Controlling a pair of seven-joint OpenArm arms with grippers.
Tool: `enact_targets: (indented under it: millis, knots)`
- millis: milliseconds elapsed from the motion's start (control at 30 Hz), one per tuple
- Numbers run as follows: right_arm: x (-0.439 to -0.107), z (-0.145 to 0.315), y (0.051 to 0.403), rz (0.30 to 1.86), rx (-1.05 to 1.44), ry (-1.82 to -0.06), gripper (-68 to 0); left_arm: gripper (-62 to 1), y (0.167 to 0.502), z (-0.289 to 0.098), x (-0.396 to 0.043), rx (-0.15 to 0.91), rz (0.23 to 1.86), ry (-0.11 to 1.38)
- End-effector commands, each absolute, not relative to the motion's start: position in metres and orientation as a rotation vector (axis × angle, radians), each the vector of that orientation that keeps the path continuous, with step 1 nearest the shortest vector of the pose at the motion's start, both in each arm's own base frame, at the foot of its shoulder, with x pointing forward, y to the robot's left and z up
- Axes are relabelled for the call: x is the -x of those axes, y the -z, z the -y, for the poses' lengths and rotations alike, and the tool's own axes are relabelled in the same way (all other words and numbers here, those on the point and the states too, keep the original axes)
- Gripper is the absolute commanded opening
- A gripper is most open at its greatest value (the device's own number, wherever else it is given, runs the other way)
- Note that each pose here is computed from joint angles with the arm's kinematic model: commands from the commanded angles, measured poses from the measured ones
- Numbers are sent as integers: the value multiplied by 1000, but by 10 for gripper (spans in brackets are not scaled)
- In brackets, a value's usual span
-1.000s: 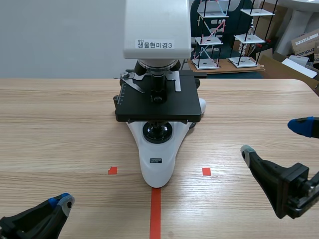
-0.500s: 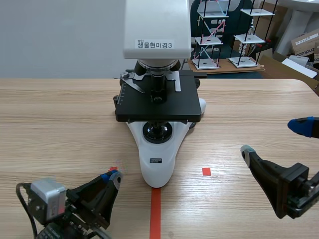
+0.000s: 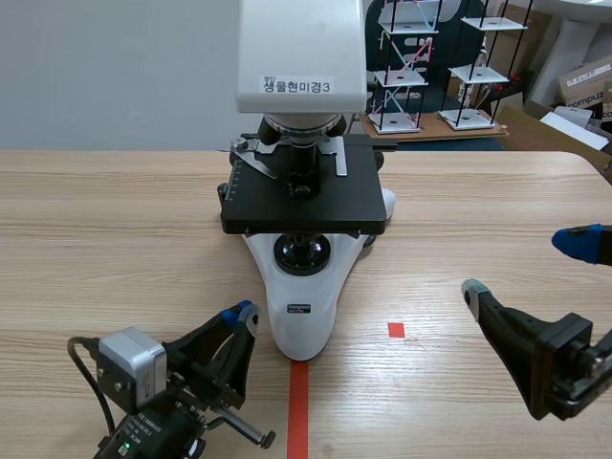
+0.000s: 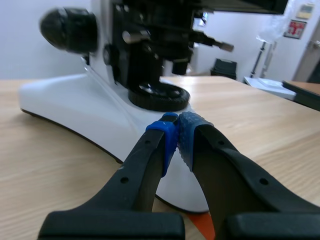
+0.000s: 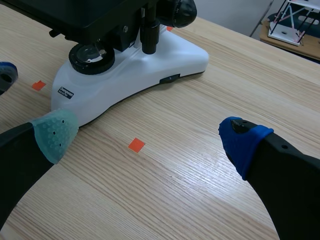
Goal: Point at the diaphragm
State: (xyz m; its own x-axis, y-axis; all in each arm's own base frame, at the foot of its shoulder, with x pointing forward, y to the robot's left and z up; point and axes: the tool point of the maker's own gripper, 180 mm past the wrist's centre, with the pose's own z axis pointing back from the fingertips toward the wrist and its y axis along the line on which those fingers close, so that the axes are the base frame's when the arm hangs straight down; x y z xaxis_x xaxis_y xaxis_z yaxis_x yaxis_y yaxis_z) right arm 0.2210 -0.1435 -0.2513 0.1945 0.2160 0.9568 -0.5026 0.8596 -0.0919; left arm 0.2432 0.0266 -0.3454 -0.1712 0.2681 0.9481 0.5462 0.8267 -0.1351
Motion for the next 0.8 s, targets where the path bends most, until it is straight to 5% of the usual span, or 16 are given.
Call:
enact_targets:
  millis: [0,767]
  knots:
    - [-224,141,240,1321,-274,-520,-54,-582,331,-27,-245,644,1826,262]
    - [-224,141,240,1321,-274,-520,-54,-582,326,-30,-243,651,1858,253]
